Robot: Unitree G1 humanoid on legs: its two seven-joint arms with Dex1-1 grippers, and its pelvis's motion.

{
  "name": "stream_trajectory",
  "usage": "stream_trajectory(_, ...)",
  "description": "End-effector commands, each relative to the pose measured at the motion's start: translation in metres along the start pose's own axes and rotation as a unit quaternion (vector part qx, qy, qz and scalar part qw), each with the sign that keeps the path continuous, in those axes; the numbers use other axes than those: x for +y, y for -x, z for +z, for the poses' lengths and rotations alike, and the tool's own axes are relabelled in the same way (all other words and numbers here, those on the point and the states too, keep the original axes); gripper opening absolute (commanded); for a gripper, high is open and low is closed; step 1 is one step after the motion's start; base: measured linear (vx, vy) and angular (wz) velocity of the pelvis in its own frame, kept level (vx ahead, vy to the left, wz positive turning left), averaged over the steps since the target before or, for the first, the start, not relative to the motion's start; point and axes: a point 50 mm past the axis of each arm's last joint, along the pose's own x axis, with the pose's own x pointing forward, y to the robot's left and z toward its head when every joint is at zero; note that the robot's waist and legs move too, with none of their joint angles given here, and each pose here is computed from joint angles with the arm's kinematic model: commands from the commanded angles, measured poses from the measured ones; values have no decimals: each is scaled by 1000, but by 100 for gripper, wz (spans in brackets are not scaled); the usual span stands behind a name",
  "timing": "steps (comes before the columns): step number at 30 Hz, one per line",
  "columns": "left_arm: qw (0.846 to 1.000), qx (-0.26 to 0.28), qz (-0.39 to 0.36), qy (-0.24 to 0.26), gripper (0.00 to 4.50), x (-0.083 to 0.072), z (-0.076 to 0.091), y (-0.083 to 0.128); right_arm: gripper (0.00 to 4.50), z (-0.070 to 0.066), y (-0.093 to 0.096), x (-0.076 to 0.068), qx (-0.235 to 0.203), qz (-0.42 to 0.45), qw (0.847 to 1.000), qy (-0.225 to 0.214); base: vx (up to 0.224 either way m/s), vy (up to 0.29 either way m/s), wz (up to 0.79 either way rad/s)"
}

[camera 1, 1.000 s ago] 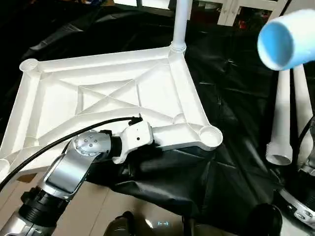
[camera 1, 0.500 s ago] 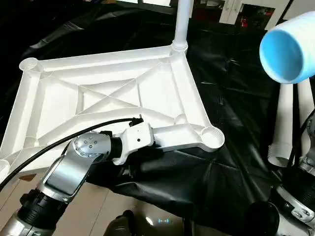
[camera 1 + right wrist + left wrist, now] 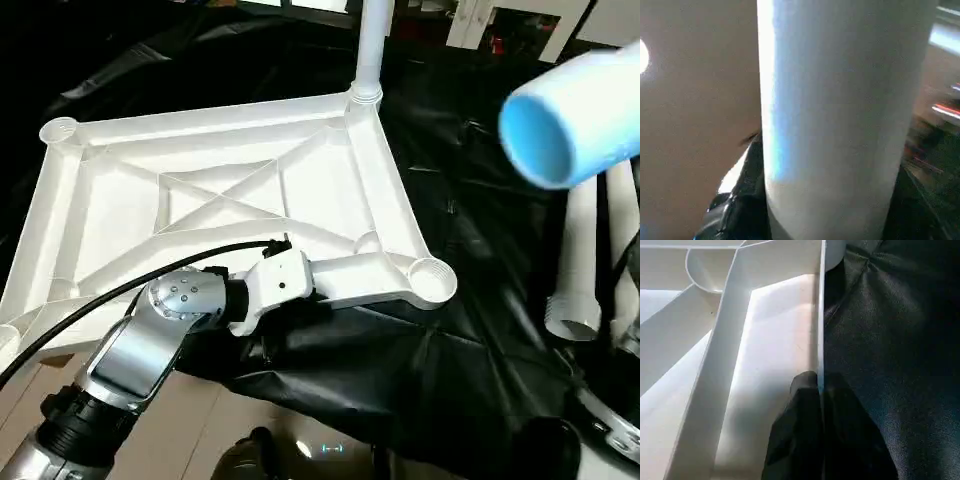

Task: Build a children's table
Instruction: Insert table leg to table base

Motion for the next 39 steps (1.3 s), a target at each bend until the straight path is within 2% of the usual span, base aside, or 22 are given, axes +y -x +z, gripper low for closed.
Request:
stream_trajectory(1, 998, 27, -11, 53, 0, -10, -24, -8, 180, -4, 4, -17, 26, -94, 995, 32, 0, 0, 0)
stream_trajectory(2, 998, 27, -11, 53, 0, -10, -24, -8, 180, -4, 4, -17, 27, -96, 994, 33, 0, 0, 0)
stream_trajectory(3, 998, 26, -10, 53, 0, -10, -24, -8, 180, -7, 6, -26, 49, -137, 987, 68, 0, 0, 0)
stream_trajectory(5, 998, 21, -11, 52, 0, -12, -23, -11, 180, -24, 8, -38, 147, -184, 957, 171, 0, 0, 0)
stream_trajectory(6, 998, 20, -12, 51, 0, -12, -23, -11, 180, -28, 9, -39, 170, -187, 949, 188, 0, 0, 0)
stream_trajectory(7, 999, 16, -11, 50, 0, -14, -22, -12, 180, -38, 11, -42, 220, -190, 931, 222, 0, 0, 0)
stream_trajectory(8, 999, 13, -7, 47, 0, -13, -21, -13, 180, -42, 14, -46, 248, -199, 913, 254, 0, 0, 0)
stream_trajectory(9, 999, 12, -6, 46, 0, -13, -21, -13, 180, -42, 15, -48, 257, -201, 908, 264, 0, 0, 0)
stream_trajectory(10, 999, 5, 1, 39, 0, -13, -20, -14, 179, -46, 22, -55, 294, -213, 881, 305, 0, 0, 0)
stream_trajectory(12, 999, -11, 9, 33, 0, -12, -16, -15, 179, -47, 29, -63, 329, -212, 844, 366, 0, 0, 0)
stream_trajectory(13, 999, -11, 9, 33, 0, -12, -16, -15, 179, -47, 29, -63, 329, -212, 844, 366, 0, 0, 0)
stream_trajectory(18, 999, -29, 17, 25, 0, -11, -10, -16, 179, -49, 35, -66, 337, -174, 820, 429, 0, 0, 0)
stream_trajectory(21, 999, -32, 17, 21, 0, -11, -10, -15, 179, -49, 38, -67, 337, -159, 812, 449, 0, 0, 0)
stream_trajectory(27, 999, -34, 12, 18, 0, -13, -12, -15, 179, -56, 52, -70, 367, -137, 802, 451, 0, 0, 0)
stream_trajectory(33, 999, -33, 7, 18, 0, -13, -13, -15, 179, -58, 59, -73, 379, -129, 798, 451, 0, 0, 0)
stream_trajectory(34, 999, -33, 6, 18, 0, -13, -13, -15, 179, -59, 62, -74, 388, -124, 791, 456, 0, 0, 0)
stream_trajectory(39, 999, -32, 5, 18, 0, -12, -13, -16, 179, -59, 64, -77, 386, -120, 788, 464, 0, 0, 0)
